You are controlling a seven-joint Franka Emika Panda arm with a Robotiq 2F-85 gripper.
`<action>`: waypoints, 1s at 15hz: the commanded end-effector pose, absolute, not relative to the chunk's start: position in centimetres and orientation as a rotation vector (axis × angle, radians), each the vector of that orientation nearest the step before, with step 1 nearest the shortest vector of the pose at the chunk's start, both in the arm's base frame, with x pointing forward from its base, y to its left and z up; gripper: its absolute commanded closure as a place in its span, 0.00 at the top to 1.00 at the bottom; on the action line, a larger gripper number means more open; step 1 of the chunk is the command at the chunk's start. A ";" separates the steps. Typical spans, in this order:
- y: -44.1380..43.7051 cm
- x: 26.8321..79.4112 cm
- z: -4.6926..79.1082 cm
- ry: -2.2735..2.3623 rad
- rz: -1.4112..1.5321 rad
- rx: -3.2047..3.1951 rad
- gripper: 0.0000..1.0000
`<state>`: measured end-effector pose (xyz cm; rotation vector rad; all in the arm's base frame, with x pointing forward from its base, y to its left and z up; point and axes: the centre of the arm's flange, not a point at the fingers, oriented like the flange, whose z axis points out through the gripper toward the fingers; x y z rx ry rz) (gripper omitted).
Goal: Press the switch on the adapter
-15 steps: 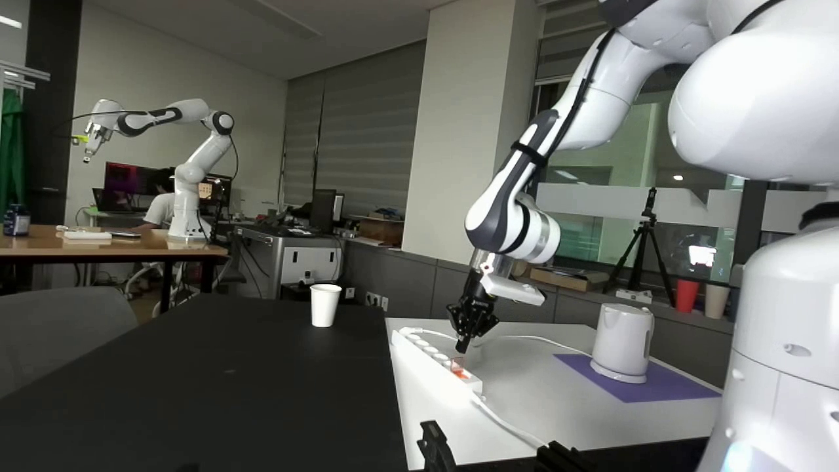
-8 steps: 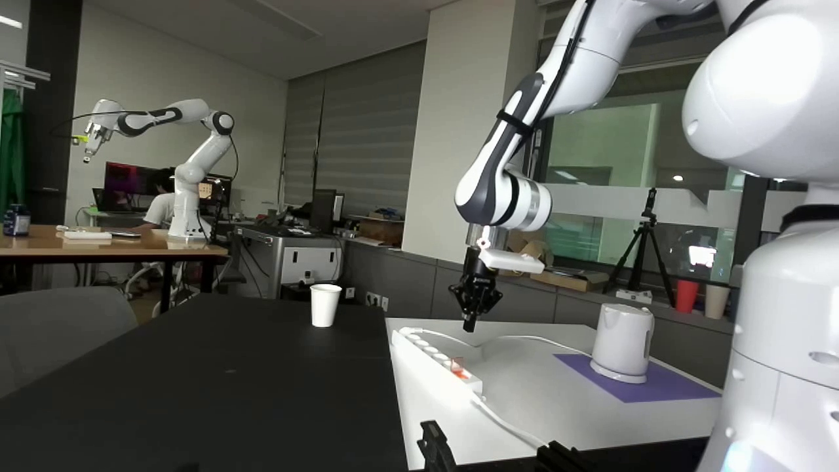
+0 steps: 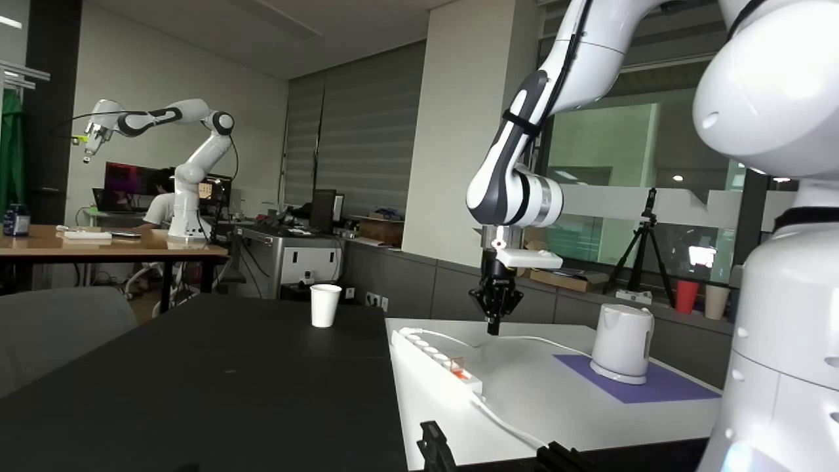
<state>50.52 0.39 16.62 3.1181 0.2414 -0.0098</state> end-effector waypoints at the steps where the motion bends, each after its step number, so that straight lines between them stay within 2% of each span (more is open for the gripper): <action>1: -0.1 49.6 17.7 0.236 -0.035 3.080 0.00; 5: -0.2 49.5 17.5 0.253 -0.057 3.058 0.00; 6: -0.3 49.6 17.5 0.245 -0.068 3.055 0.26; 7: -0.3 49.5 17.6 0.251 -0.073 3.048 0.26; 8: -0.3 49.5 17.6 0.259 -0.073 3.043 0.31; 15: -0.7 49.3 17.6 0.277 -0.101 3.005 0.80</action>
